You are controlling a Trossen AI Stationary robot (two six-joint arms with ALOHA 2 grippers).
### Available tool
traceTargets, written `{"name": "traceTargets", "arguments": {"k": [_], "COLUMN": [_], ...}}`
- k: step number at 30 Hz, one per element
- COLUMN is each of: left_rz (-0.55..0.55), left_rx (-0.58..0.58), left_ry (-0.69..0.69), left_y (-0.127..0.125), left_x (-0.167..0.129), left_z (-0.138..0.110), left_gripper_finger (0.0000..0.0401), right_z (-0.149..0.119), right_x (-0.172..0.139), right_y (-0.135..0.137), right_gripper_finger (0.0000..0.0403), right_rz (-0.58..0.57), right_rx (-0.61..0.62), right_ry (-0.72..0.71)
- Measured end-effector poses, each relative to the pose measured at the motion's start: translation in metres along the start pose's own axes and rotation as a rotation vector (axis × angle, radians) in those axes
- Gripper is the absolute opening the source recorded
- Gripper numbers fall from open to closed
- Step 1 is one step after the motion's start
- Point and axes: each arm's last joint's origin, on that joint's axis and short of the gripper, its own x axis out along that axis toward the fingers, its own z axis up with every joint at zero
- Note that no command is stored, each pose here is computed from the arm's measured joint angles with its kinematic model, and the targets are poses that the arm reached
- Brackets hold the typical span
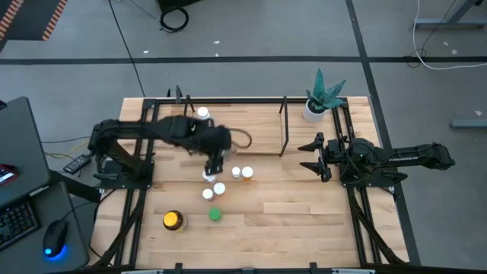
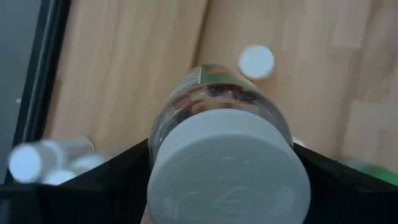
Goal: Pick and place medicine bottles onto shelf by color
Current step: Put the green bottle on the shelf
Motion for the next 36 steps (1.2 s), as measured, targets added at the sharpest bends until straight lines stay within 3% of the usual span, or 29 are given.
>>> {"name": "traceTargets", "arguments": {"k": [10, 22, 29, 36], "left_rz": [0.002, 0.023, 0.03, -0.015], "left_rx": [0.011, 0.078, 0.06, -0.041], "left_ry": [-0.055, -0.03, 0.03, 0.202], "left_y": [0.08, 0.14, 0.173, 0.199], "left_x": [0.028, 0.067, 0.079, 0.113], "left_z": [0.018, 0.037, 0.05, 0.036], "left_gripper_finger": [0.0309, 0.0309, 0.0309, 0.0309], "right_z": [0.0, 0.001, 0.001, 0.001], "right_x": [0.0, 0.001, 0.001, 0.001], "right_y": [0.0, 0.0, 0.0, 0.0], "right_gripper_finger": [0.0303, 0.0303, 0.0303, 0.0303], "right_rz": [0.0, -0.001, -0.002, -0.002], "right_rx": [0.0, -0.001, -0.001, -0.001], "right_ry": [0.0, -0.009, -0.011, -0.011]}}
